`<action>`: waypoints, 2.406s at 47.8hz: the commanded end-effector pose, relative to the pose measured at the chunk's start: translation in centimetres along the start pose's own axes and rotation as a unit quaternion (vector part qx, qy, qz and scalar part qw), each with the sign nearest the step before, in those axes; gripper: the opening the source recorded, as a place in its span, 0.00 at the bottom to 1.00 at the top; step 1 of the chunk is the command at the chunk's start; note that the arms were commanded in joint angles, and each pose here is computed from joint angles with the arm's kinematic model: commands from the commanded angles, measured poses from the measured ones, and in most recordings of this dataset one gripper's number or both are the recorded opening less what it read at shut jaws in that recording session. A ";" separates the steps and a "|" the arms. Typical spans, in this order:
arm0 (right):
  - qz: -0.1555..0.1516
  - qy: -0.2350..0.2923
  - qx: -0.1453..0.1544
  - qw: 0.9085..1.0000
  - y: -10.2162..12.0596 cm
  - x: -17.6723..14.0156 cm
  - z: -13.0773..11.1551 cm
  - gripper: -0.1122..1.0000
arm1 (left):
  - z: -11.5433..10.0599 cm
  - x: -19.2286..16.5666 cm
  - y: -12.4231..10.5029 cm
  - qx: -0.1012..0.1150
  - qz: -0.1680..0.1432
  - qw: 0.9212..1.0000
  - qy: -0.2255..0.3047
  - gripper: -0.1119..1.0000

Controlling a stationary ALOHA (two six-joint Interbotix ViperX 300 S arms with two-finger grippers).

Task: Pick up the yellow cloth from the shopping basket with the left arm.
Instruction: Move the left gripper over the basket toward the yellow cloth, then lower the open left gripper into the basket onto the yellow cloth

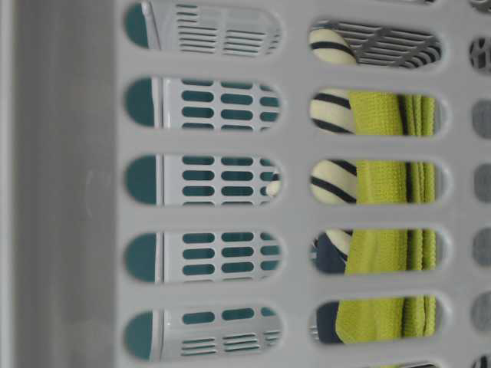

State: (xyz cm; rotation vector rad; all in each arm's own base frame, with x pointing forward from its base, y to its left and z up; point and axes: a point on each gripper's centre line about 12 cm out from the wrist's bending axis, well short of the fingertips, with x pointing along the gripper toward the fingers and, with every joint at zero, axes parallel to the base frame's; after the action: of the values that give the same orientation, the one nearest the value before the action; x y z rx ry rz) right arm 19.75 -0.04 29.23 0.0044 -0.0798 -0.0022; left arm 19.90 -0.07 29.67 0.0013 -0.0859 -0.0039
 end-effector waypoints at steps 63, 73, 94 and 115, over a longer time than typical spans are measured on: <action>-0.016 0.066 0.037 0.997 -0.5 0.6 0.7 0.80 | 5.2 16.6 0.0 0.007 0.008 0.928 0.373 0.38; -0.015 0.062 0.036 0.997 -0.5 0.5 0.8 0.80 | 3.0 19.4 -1.1 0.011 -0.004 0.908 0.419 0.88; -0.013 0.062 0.037 0.997 -0.4 0.4 0.6 0.80 | -6.8 24.0 -2.7 0.022 -0.017 0.851 0.524 0.91; -0.015 0.048 0.039 0.998 -0.5 -0.7 0.7 0.80 | -12.5 23.0 -2.9 0.026 -0.018 0.813 0.582 0.91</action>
State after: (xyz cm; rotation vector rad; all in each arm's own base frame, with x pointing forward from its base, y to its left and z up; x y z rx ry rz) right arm 18.97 -0.48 29.38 0.0801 0.0327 -0.0271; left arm 43.89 -2.62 19.51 0.0492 1.1535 -0.0295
